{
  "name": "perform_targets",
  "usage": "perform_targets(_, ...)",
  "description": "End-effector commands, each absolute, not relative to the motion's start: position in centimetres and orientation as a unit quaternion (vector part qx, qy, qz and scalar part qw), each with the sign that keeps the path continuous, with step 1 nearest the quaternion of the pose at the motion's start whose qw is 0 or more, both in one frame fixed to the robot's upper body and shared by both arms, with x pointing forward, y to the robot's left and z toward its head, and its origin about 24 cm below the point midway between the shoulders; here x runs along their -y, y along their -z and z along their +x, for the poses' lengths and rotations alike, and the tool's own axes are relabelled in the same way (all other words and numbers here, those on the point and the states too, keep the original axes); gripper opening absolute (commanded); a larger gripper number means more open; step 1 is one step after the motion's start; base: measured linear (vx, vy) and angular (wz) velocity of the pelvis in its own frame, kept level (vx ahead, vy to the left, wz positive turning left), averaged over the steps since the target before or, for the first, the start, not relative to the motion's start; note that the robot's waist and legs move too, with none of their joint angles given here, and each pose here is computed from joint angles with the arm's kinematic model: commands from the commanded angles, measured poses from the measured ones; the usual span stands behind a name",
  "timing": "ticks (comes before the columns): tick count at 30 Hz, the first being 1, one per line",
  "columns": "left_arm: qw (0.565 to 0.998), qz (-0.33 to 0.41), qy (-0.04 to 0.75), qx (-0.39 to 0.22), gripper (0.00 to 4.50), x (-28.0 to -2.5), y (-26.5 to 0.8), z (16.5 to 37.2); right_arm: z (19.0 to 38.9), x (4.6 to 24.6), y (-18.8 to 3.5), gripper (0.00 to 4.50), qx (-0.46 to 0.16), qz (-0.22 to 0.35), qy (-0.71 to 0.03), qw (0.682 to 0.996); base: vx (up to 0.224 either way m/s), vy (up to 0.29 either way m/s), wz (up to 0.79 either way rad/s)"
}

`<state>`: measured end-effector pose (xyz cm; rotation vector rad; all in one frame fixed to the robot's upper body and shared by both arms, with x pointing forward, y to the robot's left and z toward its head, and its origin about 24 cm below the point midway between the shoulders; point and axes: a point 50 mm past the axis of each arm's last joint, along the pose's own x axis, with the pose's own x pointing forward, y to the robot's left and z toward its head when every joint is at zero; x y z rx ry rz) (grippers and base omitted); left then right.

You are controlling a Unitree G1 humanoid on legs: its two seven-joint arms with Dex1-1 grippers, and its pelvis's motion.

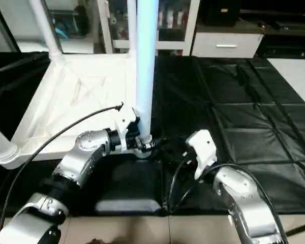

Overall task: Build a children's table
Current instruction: Rotate table base

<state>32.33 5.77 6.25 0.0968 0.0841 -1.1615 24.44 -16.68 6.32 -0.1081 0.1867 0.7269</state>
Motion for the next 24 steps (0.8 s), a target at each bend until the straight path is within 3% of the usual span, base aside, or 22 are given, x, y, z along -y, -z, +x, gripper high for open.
perform_targets(1, 0.831, 0.050, 0.551, -0.054, 4.45, -7.3, -5.8, 32.3, 24.3, 17.1, -7.0, 3.97, -0.082, -0.063, -0.353, 0.930, 0.000, 0.000, 0.00)
perform_targets(4, 0.820, 0.045, 0.563, -0.086, 4.45, -10.3, -5.3, 31.8, 24.3, 16.9, -6.8, 3.97, -0.088, -0.068, -0.368, 0.923, 0.000, 0.000, 0.00)
perform_targets(13, 0.817, 0.073, 0.556, -0.132, 4.29, -14.1, -5.0, 32.4, 24.6, 16.7, -6.8, 3.97, -0.098, -0.076, -0.398, 0.909, 0.000, 0.000, 0.00)
perform_targets(20, 0.815, 0.108, 0.547, -0.157, 3.62, -14.8, -5.0, 33.4, 24.3, 16.3, -6.8, 3.97, -0.116, -0.083, -0.442, 0.886, 0.000, 0.000, 0.00)
perform_targets(24, 0.789, 0.137, 0.569, -0.184, 3.33, -14.7, -4.9, 33.5, 23.7, 16.4, -6.7, 3.97, -0.135, -0.095, -0.467, 0.869, 0.000, 0.000, 0.00)
